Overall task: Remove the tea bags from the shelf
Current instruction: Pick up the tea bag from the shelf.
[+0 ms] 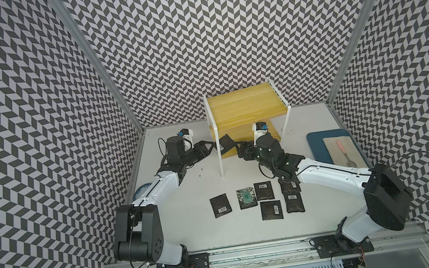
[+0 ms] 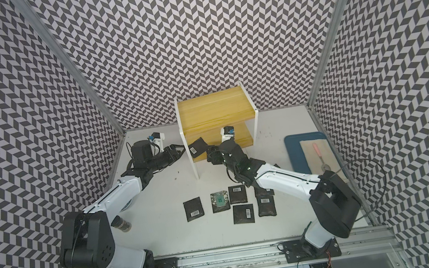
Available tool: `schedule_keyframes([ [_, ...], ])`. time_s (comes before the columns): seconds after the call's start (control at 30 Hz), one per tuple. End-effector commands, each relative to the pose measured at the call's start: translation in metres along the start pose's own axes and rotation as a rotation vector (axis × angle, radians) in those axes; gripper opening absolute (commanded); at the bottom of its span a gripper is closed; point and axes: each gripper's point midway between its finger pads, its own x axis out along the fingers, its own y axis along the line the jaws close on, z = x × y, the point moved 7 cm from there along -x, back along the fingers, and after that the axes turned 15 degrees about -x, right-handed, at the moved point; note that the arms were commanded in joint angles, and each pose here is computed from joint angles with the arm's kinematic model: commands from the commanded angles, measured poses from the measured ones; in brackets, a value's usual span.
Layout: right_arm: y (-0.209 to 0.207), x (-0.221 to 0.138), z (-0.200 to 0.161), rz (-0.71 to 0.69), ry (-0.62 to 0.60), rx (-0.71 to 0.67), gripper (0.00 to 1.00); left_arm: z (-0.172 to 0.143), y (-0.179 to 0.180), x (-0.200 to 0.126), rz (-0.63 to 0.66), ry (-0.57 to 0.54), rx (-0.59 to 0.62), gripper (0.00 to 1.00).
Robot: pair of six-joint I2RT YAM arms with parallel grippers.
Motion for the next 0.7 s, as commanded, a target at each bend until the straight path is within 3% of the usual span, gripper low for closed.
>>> schedule_keyframes([
  [0.0, 0.003, -0.008, 0.019, 0.028, -0.082, 0.018, 0.77, 0.012, -0.011, 0.004, -0.060, -0.013, 0.020, 0.59],
  [0.67, 0.004, -0.002, 0.014, 0.044, -0.060, 0.030, 0.76, 0.012, -0.012, 0.020, -0.106, 0.021, 0.012, 0.34],
])
